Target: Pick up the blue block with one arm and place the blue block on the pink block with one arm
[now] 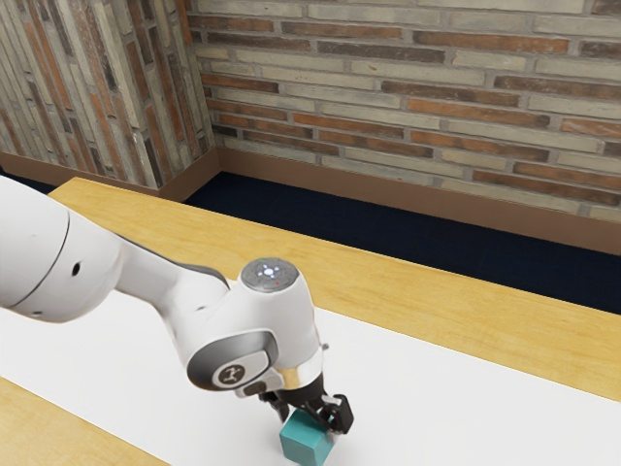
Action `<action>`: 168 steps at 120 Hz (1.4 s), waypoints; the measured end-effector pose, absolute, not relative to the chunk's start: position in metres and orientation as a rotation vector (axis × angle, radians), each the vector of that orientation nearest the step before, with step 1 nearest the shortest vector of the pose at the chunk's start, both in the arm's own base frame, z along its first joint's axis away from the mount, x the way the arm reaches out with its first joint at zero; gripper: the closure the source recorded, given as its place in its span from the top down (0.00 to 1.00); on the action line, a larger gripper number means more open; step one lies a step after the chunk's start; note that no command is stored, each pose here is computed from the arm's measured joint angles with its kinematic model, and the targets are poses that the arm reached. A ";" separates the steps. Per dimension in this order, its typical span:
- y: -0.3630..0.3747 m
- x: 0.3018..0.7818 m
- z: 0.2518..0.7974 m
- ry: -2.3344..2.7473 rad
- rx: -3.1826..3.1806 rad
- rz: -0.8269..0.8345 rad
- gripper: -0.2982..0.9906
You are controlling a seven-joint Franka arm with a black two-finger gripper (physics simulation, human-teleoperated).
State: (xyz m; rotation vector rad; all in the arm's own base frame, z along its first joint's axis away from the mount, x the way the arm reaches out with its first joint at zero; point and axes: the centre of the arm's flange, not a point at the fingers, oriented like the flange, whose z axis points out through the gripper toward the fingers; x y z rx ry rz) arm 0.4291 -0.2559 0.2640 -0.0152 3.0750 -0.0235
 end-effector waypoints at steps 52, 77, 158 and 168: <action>-0.255 0.424 0.265 3.091 -0.016 -0.002 0.77; -0.256 0.419 0.266 3.111 -0.010 0.022 0.77; -0.258 0.416 0.262 3.122 -0.011 0.025 0.77; -0.258 0.416 0.261 3.121 -0.011 0.022 0.77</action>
